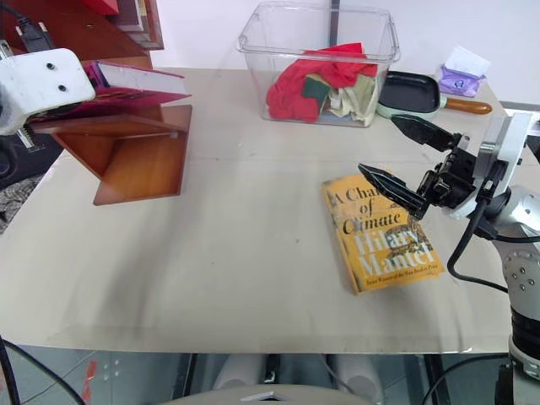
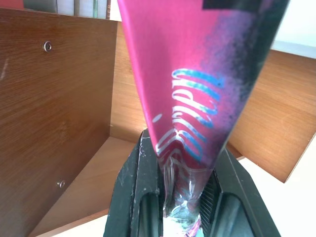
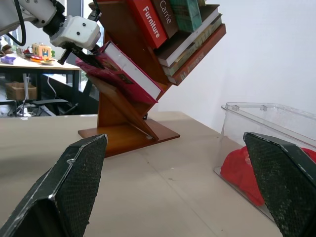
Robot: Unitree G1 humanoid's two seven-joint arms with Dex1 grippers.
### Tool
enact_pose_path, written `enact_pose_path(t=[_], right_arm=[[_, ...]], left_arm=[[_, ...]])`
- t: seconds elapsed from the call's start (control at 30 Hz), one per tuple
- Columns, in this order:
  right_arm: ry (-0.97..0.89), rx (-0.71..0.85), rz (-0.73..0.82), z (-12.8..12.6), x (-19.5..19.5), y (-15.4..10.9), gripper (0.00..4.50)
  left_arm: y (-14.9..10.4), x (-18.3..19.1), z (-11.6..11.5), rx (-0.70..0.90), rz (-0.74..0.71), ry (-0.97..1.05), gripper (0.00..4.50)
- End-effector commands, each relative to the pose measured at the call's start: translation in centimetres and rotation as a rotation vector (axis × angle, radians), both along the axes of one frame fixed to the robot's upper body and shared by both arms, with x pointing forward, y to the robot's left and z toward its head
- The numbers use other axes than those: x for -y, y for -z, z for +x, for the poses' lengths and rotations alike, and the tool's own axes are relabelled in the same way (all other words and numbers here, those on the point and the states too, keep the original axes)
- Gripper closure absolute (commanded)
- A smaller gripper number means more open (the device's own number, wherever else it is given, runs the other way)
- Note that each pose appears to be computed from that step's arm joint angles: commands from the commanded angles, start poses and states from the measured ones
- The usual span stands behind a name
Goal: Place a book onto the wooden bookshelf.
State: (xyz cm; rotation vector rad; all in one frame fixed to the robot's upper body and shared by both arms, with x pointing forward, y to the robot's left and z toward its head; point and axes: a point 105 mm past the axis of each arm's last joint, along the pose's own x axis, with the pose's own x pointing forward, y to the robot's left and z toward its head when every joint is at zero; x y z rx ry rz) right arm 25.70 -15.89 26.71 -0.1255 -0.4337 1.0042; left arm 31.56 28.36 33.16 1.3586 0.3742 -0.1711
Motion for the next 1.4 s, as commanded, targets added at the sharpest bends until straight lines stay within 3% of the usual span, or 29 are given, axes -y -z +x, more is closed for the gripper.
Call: enact_pose_path(t=[0.03, 0.63, 0.8, 0.93, 1.17, 1.3, 1.4], right_arm=[[0.012, 0.063, -0.005, -1.1, 0.1, -1.2, 0.00], [-0.034, 0.093, 0.071, -1.8, -1.8, -3.9, 0.00], [-0.030, 0.090, 0.071, -1.3, -1.4, -3.8, 0.00], [-0.024, 0.080, 0.063, -1.0, -0.8, -3.4, 0.00], [0.005, 0.040, 0.013, -0.5, 1.1, -2.4, 0.00], [0.039, 0.016, -0.030, -0.5, 2.8, -1.7, 0.00], [0.100, -0.024, -0.060, -0.6, 4.4, -0.4, 0.00]], left_arm=[[1.3, 0.1, 0.8, -0.049, -0.029, 0.003, 4.12], [1.5, 0.9, 1.2, -0.054, -0.059, 0.032, 4.12], [0.1, 1.1, 1.3, 0.012, -0.065, 0.060, 1.98], [0.1, 2.3, -0.4, -0.056, -0.202, 0.152, 0.23], [-0.6, 5.6, -5.4, -0.226, -0.600, 0.413, 0.23], [1.7, 8.3, -7.6, -0.353, -0.736, 0.519, 0.23], [3.7, 11.5, -7.8, -0.351, -0.882, 0.671, 0.23]])
